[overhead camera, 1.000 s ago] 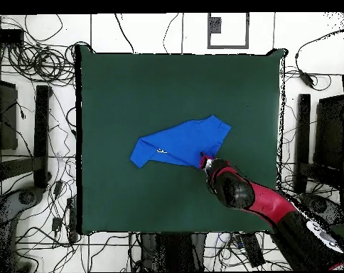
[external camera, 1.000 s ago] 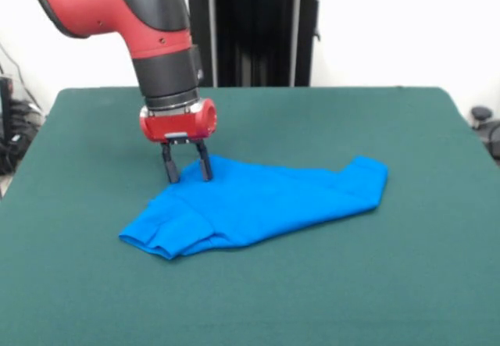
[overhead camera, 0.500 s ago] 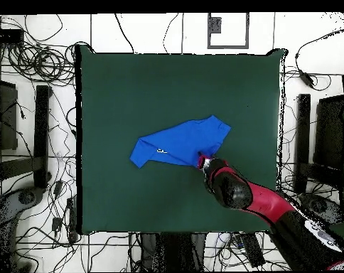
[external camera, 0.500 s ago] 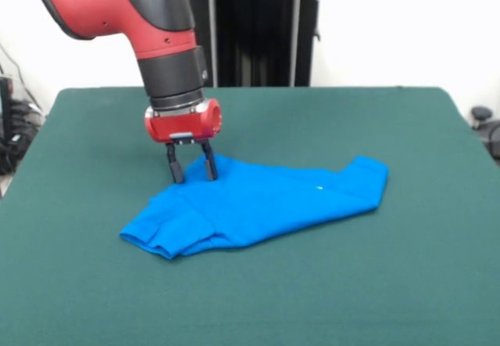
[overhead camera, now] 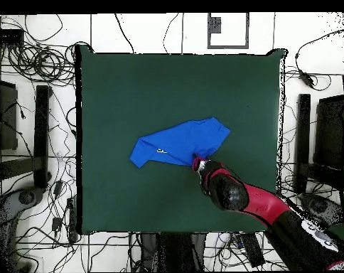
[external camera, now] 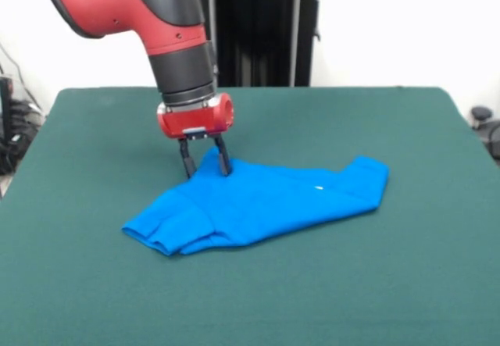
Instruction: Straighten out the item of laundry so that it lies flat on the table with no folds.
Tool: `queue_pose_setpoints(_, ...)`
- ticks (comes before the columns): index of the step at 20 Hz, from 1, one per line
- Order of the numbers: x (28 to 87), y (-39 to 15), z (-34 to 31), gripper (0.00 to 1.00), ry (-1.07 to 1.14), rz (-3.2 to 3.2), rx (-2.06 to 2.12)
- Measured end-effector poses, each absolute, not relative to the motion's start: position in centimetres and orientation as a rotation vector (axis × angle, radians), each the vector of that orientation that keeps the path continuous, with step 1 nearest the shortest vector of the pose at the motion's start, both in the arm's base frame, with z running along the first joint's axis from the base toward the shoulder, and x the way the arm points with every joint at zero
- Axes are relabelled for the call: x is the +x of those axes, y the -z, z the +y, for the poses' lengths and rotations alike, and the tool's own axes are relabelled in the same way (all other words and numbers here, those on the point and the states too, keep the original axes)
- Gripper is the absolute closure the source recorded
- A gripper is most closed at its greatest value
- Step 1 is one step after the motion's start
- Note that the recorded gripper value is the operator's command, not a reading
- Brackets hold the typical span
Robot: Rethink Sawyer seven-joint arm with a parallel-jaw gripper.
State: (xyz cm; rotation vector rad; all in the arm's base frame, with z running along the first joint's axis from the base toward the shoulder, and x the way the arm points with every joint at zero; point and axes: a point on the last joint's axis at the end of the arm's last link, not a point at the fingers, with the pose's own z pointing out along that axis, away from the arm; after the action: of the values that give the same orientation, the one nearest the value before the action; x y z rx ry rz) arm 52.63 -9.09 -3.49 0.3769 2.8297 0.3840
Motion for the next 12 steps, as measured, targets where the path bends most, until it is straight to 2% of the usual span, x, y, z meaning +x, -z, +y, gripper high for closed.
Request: queue_pose_setpoints(12, 52.07, 2.63, -8.67, 0.00, -0.393, 2.834, 0.366)
